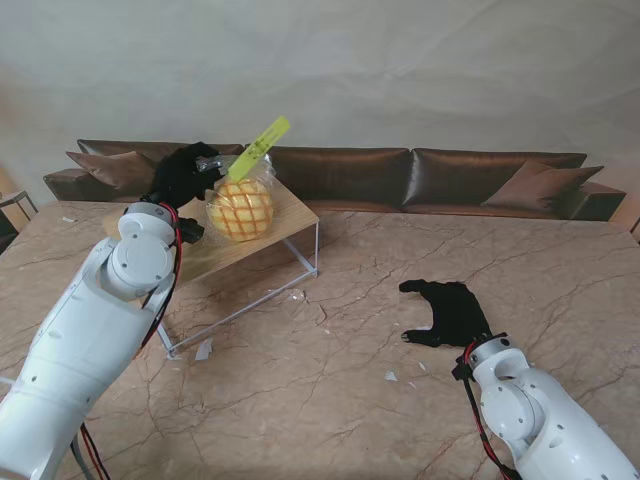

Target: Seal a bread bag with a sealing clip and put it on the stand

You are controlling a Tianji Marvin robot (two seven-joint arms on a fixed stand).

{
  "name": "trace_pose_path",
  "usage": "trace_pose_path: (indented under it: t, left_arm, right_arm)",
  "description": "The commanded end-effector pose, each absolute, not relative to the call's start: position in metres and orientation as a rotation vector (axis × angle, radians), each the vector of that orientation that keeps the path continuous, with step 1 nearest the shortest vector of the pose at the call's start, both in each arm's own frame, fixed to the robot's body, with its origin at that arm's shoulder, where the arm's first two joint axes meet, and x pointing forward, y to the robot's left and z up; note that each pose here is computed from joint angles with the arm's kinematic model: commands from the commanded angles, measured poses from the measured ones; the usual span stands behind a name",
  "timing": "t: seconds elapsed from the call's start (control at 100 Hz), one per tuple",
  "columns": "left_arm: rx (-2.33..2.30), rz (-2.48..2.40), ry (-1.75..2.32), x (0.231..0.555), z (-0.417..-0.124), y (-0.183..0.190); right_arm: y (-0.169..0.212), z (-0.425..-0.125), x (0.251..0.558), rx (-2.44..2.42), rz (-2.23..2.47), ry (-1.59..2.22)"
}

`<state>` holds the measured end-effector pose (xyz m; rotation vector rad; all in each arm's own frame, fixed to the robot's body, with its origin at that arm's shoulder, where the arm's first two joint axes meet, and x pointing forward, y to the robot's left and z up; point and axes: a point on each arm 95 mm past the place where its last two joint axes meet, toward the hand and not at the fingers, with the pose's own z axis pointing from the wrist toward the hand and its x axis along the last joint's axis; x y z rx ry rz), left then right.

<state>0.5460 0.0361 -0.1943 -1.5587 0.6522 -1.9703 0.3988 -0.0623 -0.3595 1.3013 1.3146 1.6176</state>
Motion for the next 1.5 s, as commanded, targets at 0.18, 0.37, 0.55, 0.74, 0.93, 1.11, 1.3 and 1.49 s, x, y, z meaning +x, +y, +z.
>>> trace_pose_path:
  t: [0.18, 0.37, 0.55, 0.74, 0.93, 1.11, 1.3, 1.49]
  left_arm:
    - [-1.651, -1.819, 0.622, 0.561, -0.212, 0.059]
    - [-1.689, -1.695, 0.689, 0.557, -0.233, 0.07]
    - [-1.717, -1.62, 0.758, 0.551, -0.251, 0.076]
    - [-1.707, -1.592, 0.764, 0.549, -0.259, 0.08]
    - [-1.648, -1.598, 0.797, 0.546, -0.252, 0.086]
    - [-1.517, -1.661, 0.772, 0.54, -0.236, 0.089]
    - [-1.38, -1.795, 0.841, 0.514, -0.22, 0.076]
    - [-1.277, -1.92, 0.954, 0.474, -0.221, 0.054]
  right_arm:
    - [-0.056, -0.363, 0.403, 1.307, 1.634, 1.338]
    - [-0.053, -0.364, 0.405, 1.298, 1.642, 1.347]
    - [-0.05, -0.365, 0.405, 1.288, 1.656, 1.352]
    - [-0.048, -0.363, 0.402, 1.272, 1.669, 1.342]
    - [-0.048, -0.361, 0.399, 1.265, 1.68, 1.336]
    - [-0.046, -0.357, 0.396, 1.255, 1.692, 1.321]
    - [-0.045, -0.347, 0.393, 1.246, 1.714, 1.301]
    - [-0.047, -0.336, 0.391, 1.252, 1.763, 1.284]
